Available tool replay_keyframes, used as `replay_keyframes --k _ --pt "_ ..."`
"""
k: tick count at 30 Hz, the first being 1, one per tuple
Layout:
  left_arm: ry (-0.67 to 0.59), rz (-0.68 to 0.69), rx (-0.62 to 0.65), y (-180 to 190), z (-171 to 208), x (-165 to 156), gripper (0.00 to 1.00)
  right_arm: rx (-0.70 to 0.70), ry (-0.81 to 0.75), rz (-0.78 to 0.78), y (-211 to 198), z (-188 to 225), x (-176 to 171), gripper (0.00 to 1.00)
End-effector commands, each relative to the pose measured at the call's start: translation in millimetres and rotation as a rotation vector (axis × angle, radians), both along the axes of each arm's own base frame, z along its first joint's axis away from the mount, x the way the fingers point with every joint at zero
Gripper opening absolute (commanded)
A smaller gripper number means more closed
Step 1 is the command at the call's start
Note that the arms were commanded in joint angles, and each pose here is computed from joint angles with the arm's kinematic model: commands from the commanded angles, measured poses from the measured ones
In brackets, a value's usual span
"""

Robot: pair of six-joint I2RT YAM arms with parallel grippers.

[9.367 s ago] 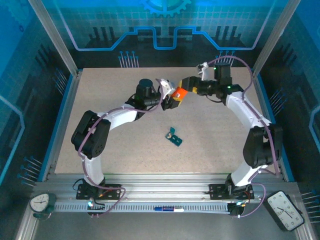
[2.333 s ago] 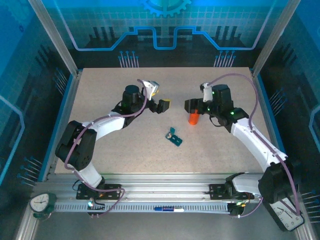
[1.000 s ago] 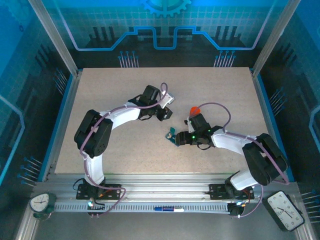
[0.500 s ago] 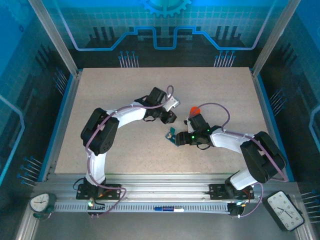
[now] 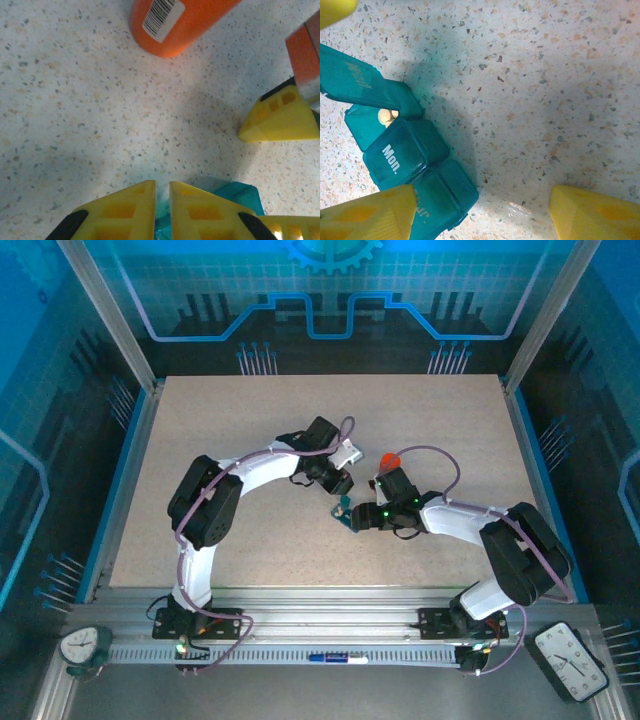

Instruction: Sort the pills into containers

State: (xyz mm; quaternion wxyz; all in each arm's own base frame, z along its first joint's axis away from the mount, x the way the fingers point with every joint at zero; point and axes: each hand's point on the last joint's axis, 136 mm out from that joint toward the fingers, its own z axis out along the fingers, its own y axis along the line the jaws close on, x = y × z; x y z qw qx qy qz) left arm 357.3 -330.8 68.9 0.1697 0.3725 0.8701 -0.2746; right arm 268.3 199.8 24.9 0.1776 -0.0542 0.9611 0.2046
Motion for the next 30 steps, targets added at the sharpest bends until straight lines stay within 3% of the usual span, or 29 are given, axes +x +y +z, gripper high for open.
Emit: replay_keyframes --k 1,10,30 --pt "0.028 -0.027 0.05 4 1 -9 0.12 -0.007 0.023 -0.003 3 -9 -2 0.72" --pt "0.06 -0.046 0.067 3 6 -20 0.0 -0.006 0.032 -0.006 3 -11 -3 0.72" --pt "0.131 -0.027 0.131 19 -4 -47 0.0 -0.006 0.048 -0.004 4 -15 -3 0.71"
